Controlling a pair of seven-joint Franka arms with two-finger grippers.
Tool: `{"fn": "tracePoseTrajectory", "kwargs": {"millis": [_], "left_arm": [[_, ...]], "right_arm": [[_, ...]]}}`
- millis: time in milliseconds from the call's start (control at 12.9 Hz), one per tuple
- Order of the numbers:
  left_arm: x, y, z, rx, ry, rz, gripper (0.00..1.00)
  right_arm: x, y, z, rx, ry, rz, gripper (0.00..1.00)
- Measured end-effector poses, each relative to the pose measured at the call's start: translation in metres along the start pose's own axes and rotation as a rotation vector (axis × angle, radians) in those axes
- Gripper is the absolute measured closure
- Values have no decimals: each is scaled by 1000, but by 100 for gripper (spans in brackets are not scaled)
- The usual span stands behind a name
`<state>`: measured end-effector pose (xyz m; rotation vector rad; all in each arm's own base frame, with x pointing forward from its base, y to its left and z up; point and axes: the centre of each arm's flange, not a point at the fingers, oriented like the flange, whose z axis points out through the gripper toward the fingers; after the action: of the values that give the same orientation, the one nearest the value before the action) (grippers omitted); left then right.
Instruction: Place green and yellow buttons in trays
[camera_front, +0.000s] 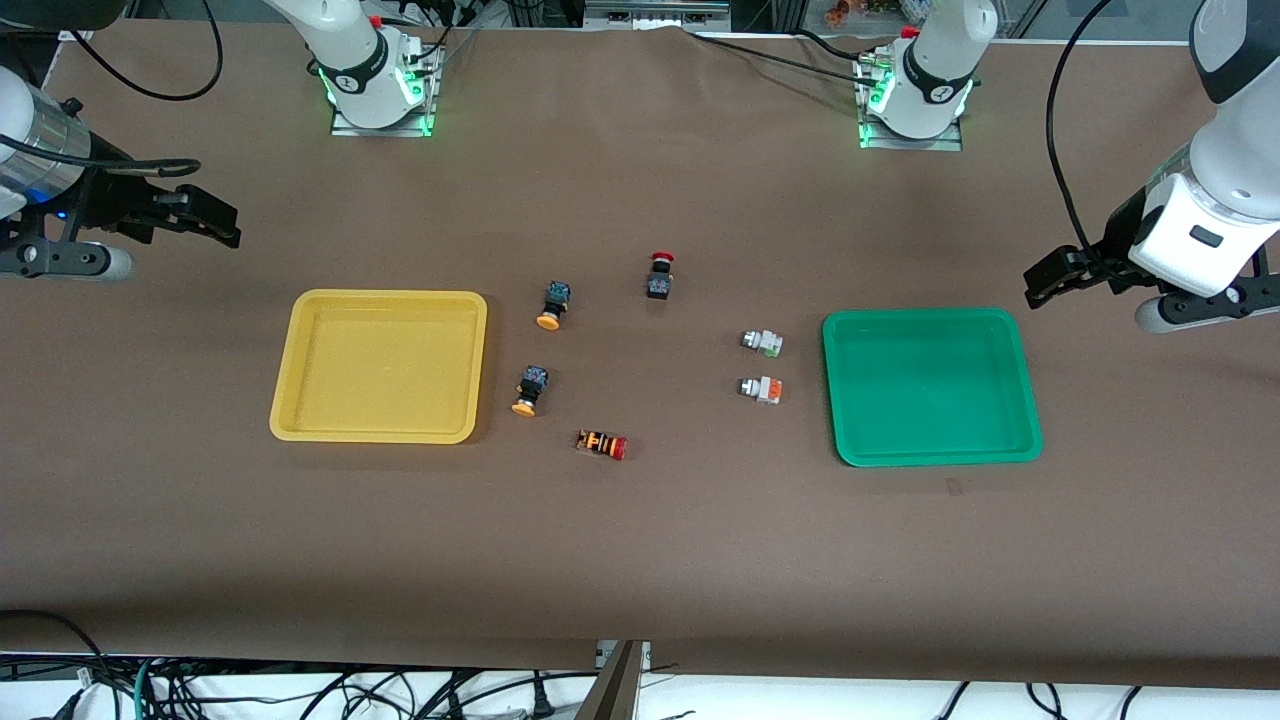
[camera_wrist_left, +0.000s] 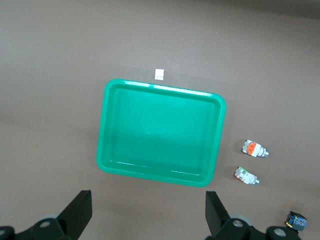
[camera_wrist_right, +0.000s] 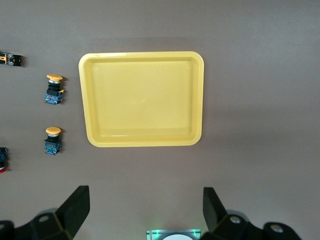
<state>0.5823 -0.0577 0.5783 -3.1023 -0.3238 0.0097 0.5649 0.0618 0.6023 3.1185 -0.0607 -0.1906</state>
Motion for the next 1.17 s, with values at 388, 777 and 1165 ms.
{"fn": "tracePoseTrajectory", "kwargs": {"millis": [388, 777, 1165], "left_arm": [[5, -19, -7, -49, -13, -46, 0], [7, -37, 4, -40, -84, -119, 0], [0, 47, 64, -13, -239, -535, 0]], "right_arm": [[2, 0, 2, 0, 3, 0, 0], [14, -21, 25, -9, -32, -32, 0], [45, -103, 111, -47, -103, -51, 0]]}}
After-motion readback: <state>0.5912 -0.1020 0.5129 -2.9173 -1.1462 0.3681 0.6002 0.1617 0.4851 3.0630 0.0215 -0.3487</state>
